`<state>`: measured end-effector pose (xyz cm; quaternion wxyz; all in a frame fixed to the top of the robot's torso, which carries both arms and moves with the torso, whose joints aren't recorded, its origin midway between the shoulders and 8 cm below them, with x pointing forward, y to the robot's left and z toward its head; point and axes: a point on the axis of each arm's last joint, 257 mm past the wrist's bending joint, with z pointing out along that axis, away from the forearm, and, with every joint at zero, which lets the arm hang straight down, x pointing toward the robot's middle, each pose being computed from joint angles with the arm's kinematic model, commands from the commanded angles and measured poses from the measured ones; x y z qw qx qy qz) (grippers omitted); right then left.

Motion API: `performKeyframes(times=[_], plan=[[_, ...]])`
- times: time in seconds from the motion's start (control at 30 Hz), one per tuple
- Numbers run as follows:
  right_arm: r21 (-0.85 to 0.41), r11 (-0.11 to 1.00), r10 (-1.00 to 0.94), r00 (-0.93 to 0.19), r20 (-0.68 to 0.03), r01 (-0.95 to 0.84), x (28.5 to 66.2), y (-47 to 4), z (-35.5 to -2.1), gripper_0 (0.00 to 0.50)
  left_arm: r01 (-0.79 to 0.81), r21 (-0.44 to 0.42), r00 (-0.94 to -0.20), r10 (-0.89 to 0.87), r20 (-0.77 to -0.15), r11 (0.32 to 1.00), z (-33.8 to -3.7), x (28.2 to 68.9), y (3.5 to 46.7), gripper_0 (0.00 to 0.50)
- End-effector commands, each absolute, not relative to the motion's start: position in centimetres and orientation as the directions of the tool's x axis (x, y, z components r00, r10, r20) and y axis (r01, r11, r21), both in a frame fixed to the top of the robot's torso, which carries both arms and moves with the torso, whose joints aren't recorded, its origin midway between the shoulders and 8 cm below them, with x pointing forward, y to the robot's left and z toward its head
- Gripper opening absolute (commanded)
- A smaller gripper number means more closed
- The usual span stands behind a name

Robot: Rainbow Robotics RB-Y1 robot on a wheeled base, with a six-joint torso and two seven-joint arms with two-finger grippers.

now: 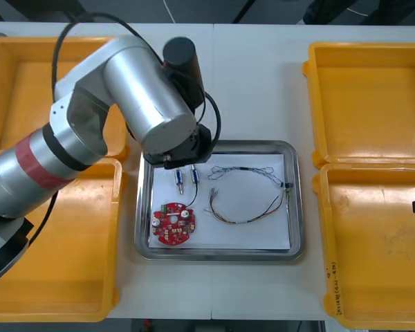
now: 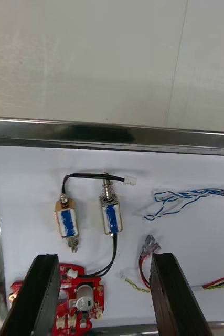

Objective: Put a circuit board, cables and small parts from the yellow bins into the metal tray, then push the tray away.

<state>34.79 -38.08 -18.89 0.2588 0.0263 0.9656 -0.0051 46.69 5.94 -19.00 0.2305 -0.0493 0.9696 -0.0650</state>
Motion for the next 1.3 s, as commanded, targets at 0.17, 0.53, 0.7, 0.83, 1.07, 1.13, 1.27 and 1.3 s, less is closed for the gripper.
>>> performKeyframes(times=[0.17, 0.53, 0.7, 0.83, 1.07, 1.13, 1.27, 1.3], plan=[[-0.013, 1.0, 0.011, -0.864, -0.503, 0.021, 34.2, -37.0, -18.5, 0.5, -0.194, -0.23, -0.862, -0.277, -0.424, 0.954, -12.6, 46.5, 11.6, 0.5], [-0.102, 0.973, -0.231, -0.839, -0.492, -0.208, 33.6, -32.0, -17.3, 0.5, -0.168, -0.268, -0.851, -0.277, -0.446, 0.949, -9.1, 44.3, 17.2, 0.5], [-0.091, 0.935, -0.343, -0.808, -0.48, -0.343, 33.5, -28.7, -16.8, 0.5, -0.142, -0.257, -0.854, -0.249, -0.456, 0.956, -9.4, 43.0, 19.7, 0.5], [-0.088, 0.883, -0.445, -0.76, -0.473, -0.462, 33.3, -25.4, -16.4, 0.5, -0.13, -0.248, -0.858, -0.234, -0.457, 0.96, -9.7, 42.1, 22.1, 0.5], [-0.119, 0.771, -0.606, -0.664, -0.437, -0.626, 33.0, -20.2, -16.9, 0.5, -0.103, -0.238, -0.858, -0.207, -0.469, 0.966, -9.2, 41.5, 24.7, 0.5], [-0.135, 0.739, -0.645, -0.635, -0.425, -0.66, 32.9, -19.1, -17.1, 0.5, -0.099, -0.238, -0.855, -0.205, -0.476, 0.966, -9.0, 41.5, 25.2, 0.5], [-0.177, 0.647, -0.739, -0.553, -0.385, -0.742, 32.5, -16.4, -17.7, 0.5, -0.11, -0.235, -0.859, -0.212, -0.466, 0.966, -9.4, 40.9, 26.5, 0.5], [-0.185, 0.633, -0.752, -0.54, -0.379, -0.752, 32.4, -16.1, -17.8, 0.5, -0.11, -0.234, -0.859, -0.211, -0.466, 0.966, -9.4, 40.9, 26.7, 0.5]])
